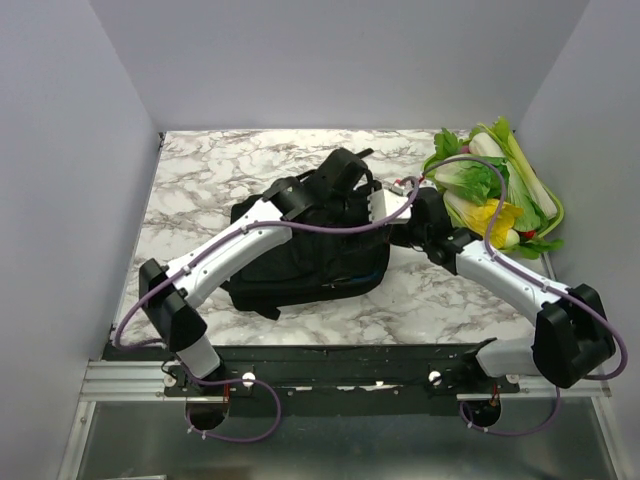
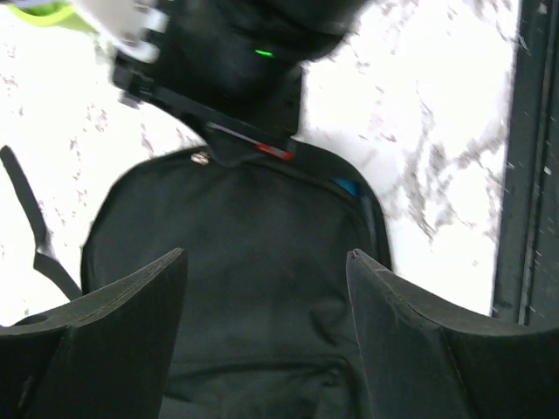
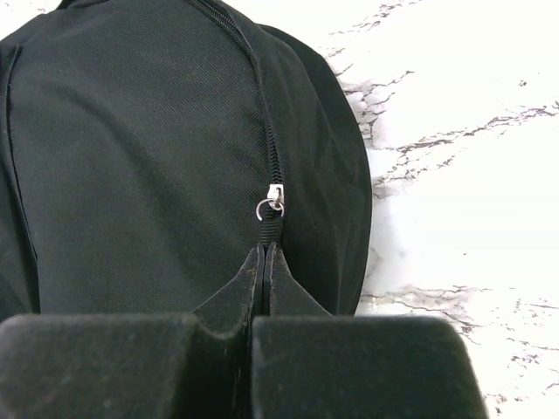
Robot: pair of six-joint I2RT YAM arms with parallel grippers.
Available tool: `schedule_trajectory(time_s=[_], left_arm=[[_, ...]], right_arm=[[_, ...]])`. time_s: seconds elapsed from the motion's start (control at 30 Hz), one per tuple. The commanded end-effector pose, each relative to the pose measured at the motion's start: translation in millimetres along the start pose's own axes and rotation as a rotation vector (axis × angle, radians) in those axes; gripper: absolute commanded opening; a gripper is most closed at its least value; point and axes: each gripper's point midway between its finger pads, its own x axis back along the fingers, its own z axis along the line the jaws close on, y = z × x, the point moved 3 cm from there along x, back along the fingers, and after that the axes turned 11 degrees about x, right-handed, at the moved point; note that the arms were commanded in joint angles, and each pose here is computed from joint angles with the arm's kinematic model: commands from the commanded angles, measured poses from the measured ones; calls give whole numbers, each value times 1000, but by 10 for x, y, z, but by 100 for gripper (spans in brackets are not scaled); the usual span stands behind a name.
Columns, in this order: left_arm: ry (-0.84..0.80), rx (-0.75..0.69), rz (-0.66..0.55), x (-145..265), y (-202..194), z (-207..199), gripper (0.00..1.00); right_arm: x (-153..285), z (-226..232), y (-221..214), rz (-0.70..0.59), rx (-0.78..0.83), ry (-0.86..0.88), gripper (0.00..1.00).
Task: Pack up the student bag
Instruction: Zip the student bag at the center of the board.
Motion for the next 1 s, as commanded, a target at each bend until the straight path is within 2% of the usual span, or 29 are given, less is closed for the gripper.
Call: schedule_trajectory(time_s=[0.0, 0.17, 0.2, 0.23, 0.3, 0.5, 0.63, 0.67, 0.7, 0.8, 0.97], left_arm=[[10, 43, -59, -345, 20, 516, 79], [9, 63, 5, -917, -304, 1106, 79], [21, 60, -18, -928, -191, 1218, 79], [4, 90, 10, -1127, -314, 1296, 79], [12, 109, -21, -1151, -222, 1453, 79], [2, 103, -69, -1310, -182, 1569, 84], [-65, 114, -95, -1353, -243, 1542, 84], [-81, 116, -92, -1361, -269, 1530, 82], [-107, 117, -101, -1365, -267, 1506, 73], [-152, 133, -80, -1395, -368, 1492, 58], [-216, 150, -37, -1432, -523, 1407, 53]], right_arm=[[88, -38, -72, 12, 27, 6, 1], [140, -23, -69, 6, 32, 22, 1], [146, -16, -75, 10, 32, 27, 1], [156, -13, -65, 6, 34, 28, 1], [181, 7, -54, 3, 35, 41, 1], [206, 6, -72, 5, 38, 47, 1], [207, -11, -119, 7, 30, 46, 1], [204, -26, -149, 7, 29, 44, 1], [212, -30, -150, 4, 24, 43, 1], [235, -47, -150, -12, 20, 38, 1], [270, -56, -132, -25, 24, 35, 1]])
